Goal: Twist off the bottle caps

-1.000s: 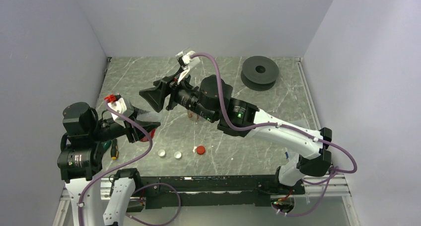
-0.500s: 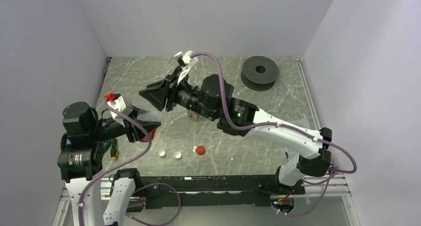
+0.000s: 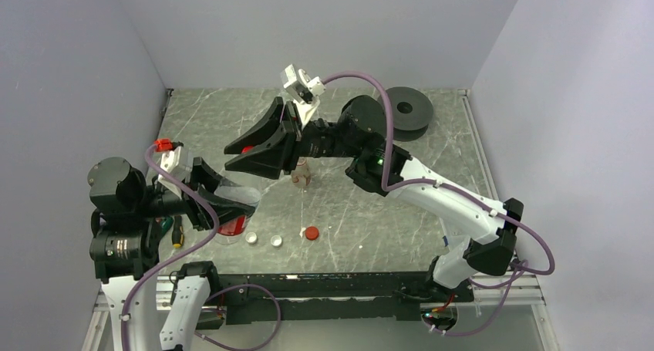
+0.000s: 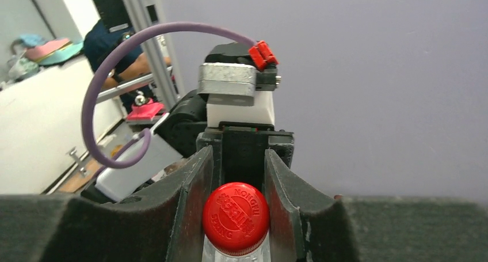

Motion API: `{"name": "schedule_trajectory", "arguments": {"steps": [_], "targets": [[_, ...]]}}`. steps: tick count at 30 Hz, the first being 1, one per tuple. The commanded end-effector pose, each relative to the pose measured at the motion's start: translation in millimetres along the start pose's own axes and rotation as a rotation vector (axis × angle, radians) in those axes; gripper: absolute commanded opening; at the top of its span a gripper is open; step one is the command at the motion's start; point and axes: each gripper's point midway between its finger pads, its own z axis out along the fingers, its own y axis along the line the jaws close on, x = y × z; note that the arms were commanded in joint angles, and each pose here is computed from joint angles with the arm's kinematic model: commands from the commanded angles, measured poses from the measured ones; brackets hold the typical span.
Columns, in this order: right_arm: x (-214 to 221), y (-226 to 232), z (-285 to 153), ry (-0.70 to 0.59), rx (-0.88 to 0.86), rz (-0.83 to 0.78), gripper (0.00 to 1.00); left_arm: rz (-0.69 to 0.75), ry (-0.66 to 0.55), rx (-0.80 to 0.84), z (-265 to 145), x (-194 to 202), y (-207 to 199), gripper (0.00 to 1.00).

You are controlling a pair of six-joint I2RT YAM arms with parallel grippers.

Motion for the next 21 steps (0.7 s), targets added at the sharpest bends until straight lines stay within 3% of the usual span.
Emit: {"name": "schedule_trajectory", "arguments": {"steps": [1,2,5,7,9,11,16,21], "targets": [[-20,38,-17,0.001,-0.158,-0.090,0.00,0.036,0.003,0.045,-1,-7,-14,0.01],[-21,33,-17,0.002,-0.132,-0.087,0.10,0.039,0.004,0.041,-1,-7,-13,0.01],[-32,0,-18,-0.042,0.082,-0.076,0.67,0.060,0.003,0.005,-1,-7,-8,0.01],[-46,-26,-28,-0.114,0.298,-0.064,0.88,0.099,0.005,-0.049,-2,-6,3,0.03],[-57,-39,-44,-0.212,0.473,-0.069,0.95,0.163,0.015,-0.159,-5,-3,21,0.03],[-57,-39,-46,-0.230,0.536,-0.076,0.99,0.238,0.032,-0.260,-11,0,38,0.02],[-39,-62,-30,-0.082,0.749,-0.077,0.99,0.381,0.067,-0.479,-29,10,77,0.00],[-17,-86,-26,0.013,0.873,-0.040,0.94,0.401,0.070,-0.536,-34,9,86,0.00]]}}
